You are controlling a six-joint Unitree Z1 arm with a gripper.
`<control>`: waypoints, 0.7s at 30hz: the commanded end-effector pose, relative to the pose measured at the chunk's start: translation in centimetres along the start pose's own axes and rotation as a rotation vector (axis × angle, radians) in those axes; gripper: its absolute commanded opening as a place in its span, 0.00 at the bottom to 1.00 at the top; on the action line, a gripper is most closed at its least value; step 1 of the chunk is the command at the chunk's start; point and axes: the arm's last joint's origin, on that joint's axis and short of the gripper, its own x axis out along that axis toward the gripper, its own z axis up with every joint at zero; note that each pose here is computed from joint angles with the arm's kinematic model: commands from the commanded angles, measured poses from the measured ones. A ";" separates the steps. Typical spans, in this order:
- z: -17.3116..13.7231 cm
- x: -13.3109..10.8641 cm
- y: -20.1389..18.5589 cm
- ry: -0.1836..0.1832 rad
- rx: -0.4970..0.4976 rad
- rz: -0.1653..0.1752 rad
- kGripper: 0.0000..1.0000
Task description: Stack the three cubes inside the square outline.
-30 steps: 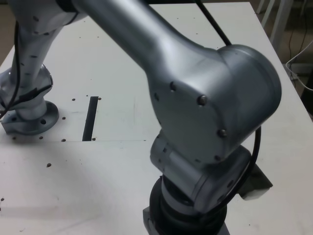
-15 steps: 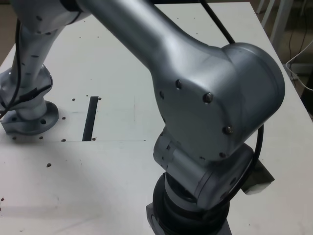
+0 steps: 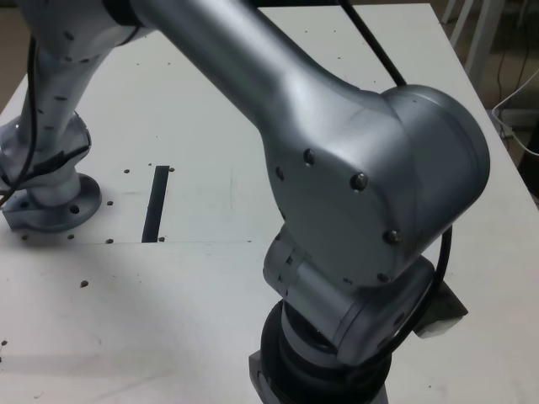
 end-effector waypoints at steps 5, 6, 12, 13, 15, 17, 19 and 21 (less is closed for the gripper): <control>-0.4 -0.3 -0.1 0.019 -0.005 0.001 0.19; -0.6 -0.5 -0.1 0.019 -0.008 0.003 0.19; -2.4 -2.7 0.5 0.017 -0.058 0.019 0.19; -2.8 -3.1 0.8 0.016 -0.074 0.021 0.19; -3.9 -4.0 1.8 0.015 -0.114 0.021 0.19; -5.2 -4.8 3.0 0.020 -0.164 0.016 0.19; -6.9 -5.5 4.7 0.028 -0.231 0.004 0.19; -8.6 -5.9 6.4 0.035 -0.292 -0.010 0.19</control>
